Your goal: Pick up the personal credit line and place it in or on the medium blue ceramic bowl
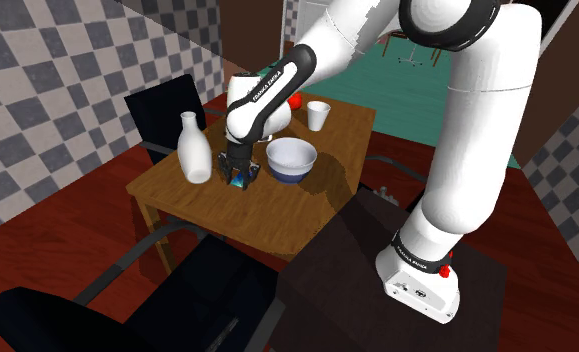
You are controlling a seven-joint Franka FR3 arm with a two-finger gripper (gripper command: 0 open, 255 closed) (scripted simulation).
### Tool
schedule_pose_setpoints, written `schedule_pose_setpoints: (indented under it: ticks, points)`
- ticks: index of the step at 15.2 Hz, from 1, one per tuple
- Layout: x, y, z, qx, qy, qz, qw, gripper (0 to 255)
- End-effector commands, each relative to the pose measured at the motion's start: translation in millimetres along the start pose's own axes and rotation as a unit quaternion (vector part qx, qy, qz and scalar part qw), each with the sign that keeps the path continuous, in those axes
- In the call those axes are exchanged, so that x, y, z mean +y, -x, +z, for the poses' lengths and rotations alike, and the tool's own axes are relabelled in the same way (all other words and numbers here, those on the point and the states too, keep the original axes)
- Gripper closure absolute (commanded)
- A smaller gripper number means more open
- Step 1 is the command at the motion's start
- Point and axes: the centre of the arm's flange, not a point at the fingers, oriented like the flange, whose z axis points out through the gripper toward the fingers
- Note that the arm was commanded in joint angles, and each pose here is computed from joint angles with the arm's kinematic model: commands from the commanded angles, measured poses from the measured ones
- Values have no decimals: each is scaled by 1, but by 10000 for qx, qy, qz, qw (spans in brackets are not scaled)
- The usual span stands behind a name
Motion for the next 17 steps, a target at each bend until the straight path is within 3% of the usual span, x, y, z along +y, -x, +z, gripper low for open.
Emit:
schedule_pose_setpoints:
  ticks: [1,17]
  points:
    - [0,1,-10,0,3,0,10000,255]
    - [-3,13,-94,0,3,0,10000,255]
